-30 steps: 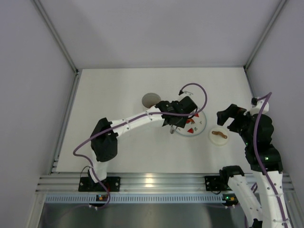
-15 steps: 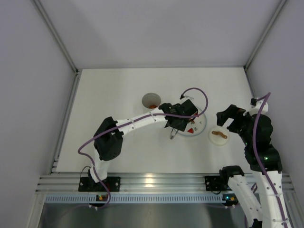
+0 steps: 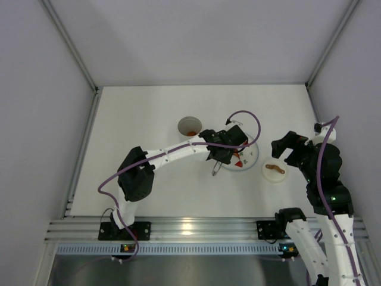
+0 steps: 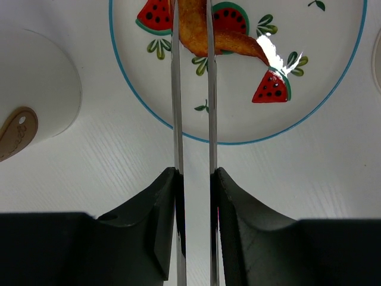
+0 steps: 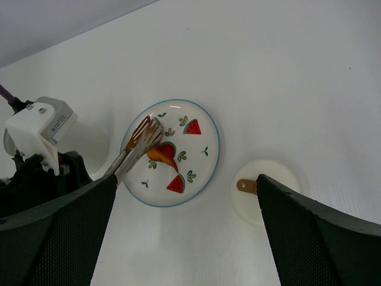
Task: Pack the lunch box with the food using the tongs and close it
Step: Pick up the fake food from the plate.
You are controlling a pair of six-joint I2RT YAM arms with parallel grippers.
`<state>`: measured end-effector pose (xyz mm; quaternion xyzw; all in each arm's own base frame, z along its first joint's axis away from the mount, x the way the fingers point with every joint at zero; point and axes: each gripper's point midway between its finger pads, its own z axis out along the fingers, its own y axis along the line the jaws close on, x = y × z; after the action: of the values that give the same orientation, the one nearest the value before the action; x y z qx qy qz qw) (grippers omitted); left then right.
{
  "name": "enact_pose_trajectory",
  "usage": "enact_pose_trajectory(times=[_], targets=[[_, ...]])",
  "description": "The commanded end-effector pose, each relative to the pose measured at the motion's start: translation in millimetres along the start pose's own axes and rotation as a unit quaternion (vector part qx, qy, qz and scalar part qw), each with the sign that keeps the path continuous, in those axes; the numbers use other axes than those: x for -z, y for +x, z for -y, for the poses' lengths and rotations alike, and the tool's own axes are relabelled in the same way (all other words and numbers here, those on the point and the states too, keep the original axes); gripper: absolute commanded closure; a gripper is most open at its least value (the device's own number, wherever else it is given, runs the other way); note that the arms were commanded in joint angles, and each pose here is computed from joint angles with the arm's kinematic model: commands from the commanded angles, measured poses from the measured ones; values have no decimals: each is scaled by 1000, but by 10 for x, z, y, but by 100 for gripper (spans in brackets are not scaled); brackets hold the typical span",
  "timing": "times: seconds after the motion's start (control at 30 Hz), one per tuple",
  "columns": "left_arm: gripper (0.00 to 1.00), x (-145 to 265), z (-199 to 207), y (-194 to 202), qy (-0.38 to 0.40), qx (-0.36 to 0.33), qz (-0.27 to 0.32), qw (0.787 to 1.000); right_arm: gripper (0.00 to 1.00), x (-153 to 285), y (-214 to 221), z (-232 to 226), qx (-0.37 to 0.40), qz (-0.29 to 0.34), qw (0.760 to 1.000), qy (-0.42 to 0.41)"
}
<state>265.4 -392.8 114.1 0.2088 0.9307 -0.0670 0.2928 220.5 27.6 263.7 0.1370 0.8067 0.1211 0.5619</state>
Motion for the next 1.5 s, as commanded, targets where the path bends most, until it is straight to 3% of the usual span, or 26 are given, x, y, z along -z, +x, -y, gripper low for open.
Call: enact_pose_trajectory(times=[0.0, 0.27, 0.47, 0.6, 0.77, 0.87, 1.47], targets=[[68, 124, -10, -161, 4, 5, 27, 1000, 1, 26, -35, 32, 6, 6, 1000, 6], [47, 150, -81, -148, -12, 4, 25, 1000, 0, 29, -36, 29, 6, 6, 1000, 6], [45, 120, -67, -115, -10, 1, 19, 1000, 1, 30, -51, 30, 6, 8, 1000, 6], [53, 111, -28, -102, 0, -3, 13, 1000, 1, 32, -59, 24, 7, 8, 1000, 5], [72, 151, -7, -122, 8, -5, 15, 1000, 1, 33, -77, 19, 6, 9, 1000, 6], [77, 213, -9, -165, 12, -5, 21, 1000, 1, 37, -91, 11, 7, 10, 1000, 5], [77, 890, -76, -547, 31, -3, 85, 996, 1, 23, -86, 11, 6, 8, 1000, 5]])
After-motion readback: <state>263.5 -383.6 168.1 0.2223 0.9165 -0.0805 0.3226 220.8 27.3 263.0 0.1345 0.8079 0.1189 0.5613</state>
